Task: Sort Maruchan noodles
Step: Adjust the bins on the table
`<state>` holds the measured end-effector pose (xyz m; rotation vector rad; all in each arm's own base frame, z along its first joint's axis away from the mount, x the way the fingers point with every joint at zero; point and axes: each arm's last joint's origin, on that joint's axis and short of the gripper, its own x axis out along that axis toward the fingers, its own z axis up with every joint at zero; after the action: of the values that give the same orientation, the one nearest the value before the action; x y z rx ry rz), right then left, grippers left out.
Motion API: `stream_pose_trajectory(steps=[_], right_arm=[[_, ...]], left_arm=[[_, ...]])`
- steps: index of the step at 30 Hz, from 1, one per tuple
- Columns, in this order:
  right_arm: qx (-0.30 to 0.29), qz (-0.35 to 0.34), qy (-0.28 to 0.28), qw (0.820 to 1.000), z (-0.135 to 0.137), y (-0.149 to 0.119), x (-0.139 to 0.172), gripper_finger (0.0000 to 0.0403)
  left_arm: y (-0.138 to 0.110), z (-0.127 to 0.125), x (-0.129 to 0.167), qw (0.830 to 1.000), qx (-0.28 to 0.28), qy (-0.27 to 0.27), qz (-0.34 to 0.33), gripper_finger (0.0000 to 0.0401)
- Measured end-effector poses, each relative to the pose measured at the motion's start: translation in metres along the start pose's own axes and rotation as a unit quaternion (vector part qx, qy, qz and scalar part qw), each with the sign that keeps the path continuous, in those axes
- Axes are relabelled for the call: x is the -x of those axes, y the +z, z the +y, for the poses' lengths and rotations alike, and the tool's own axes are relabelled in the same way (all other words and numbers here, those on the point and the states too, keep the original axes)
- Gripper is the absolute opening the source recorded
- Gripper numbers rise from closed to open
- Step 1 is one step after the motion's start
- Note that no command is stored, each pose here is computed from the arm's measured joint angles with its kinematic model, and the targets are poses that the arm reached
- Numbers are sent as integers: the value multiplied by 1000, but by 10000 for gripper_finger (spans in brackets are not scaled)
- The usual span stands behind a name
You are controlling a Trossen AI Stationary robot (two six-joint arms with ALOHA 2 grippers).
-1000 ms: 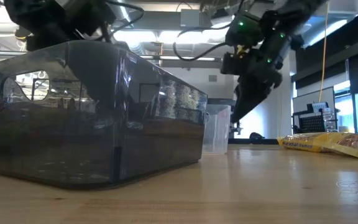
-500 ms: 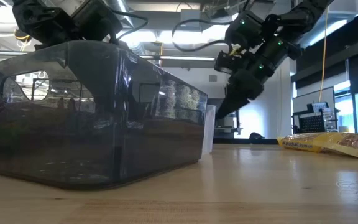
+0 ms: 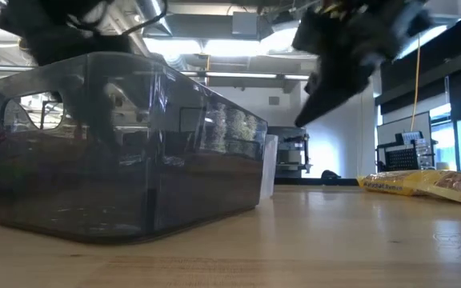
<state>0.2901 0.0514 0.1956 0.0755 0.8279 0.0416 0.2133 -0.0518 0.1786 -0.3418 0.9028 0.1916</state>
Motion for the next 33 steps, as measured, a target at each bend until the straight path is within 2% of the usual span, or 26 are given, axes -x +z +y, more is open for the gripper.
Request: stream_pose_trajectory(steps=[3,6,12,15,18,22,25,33], right_arm=[[3,-20,24,1000,34,-5,-11,0],[-12,-33,36,999,58,-12,-23,0],[-57,-66,45,995,85,-25,-52,0],[-85,-76,37,993,87,-28,-59,0],[-113,-87,5,990,85,-28,-60,0],[-115,-97,-38,988,81,-29,-60,0],[-115,-103,-60,986,79,-29,-60,0],[-116,-100,-80,985,78,-31,-60,0]], left_arm=[[-17,-20,-4,999,-8,-18,28,187],[-28,-39,-10,999,-13,-31,16,187],[-41,-62,-24,998,-8,-57,-7,187],[-45,-68,-31,998,-6,-68,-12,187],[-46,-71,-37,997,-4,-72,-15,187],[-42,-74,-43,995,-3,-87,-38,188],[-37,-71,-46,995,5,-76,-61,188],[-23,-60,-55,995,5,-58,-85,188]])
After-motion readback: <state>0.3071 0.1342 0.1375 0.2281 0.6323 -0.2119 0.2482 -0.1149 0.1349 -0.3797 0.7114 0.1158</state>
